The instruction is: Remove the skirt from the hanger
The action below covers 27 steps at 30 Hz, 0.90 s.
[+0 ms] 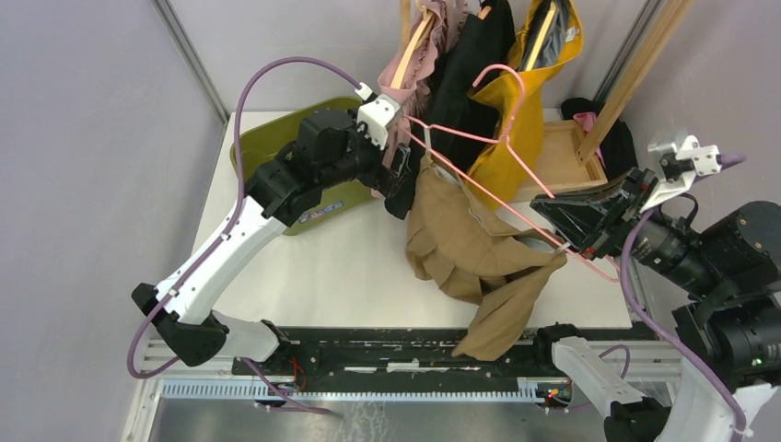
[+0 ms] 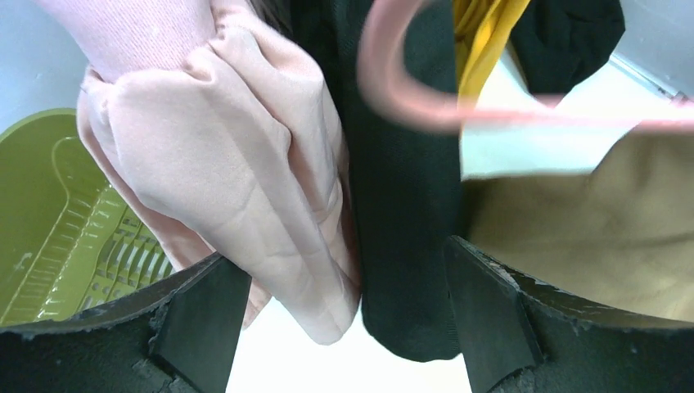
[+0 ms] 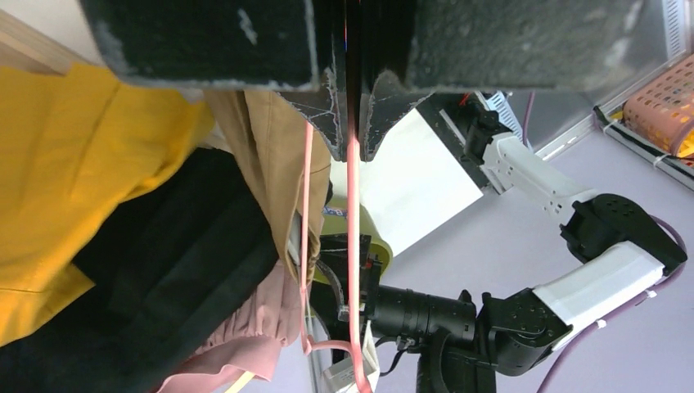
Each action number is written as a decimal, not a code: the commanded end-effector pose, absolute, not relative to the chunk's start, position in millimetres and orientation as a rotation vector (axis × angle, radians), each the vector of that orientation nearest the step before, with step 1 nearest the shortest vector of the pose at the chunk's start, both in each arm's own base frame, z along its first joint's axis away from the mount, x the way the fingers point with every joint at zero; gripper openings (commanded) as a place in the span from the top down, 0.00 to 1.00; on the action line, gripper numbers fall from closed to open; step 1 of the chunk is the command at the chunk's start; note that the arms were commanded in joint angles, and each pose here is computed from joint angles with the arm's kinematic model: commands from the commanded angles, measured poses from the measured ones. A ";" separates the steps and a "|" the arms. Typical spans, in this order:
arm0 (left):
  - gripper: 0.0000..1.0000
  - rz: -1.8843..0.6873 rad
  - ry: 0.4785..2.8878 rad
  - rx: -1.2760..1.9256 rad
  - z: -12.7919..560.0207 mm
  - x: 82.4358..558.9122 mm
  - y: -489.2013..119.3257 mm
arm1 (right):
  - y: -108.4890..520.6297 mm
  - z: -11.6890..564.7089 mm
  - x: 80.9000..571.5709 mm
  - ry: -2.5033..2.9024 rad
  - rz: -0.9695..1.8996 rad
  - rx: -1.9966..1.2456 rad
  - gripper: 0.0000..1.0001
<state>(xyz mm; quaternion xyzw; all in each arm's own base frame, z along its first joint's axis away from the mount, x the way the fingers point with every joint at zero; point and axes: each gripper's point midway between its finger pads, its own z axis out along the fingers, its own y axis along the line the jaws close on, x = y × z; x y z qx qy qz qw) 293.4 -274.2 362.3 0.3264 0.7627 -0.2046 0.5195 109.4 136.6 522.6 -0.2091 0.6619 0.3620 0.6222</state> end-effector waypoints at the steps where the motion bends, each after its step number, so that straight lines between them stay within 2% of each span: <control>1: 0.09 -0.592 1.702 0.698 414.8 285.0 -278.5 | 149.3 553.7 127.8 1.362 0.870 -0.549 0.99; 11: 0.08 -0.725 1.645 0.681 441.7 273.0 -290.6 | 157.4 547.8 175.0 1.366 0.882 -0.544 0.99; 17: 0.07 -0.714 1.604 0.673 461.7 274.1 -288.5 | 165.3 548.9 199.7 1.356 0.907 -0.564 0.99; 27: 0.07 -0.551 1.654 0.567 430.9 315.3 -284.7 | 185.5 550.5 206.1 1.358 0.987 -0.639 0.99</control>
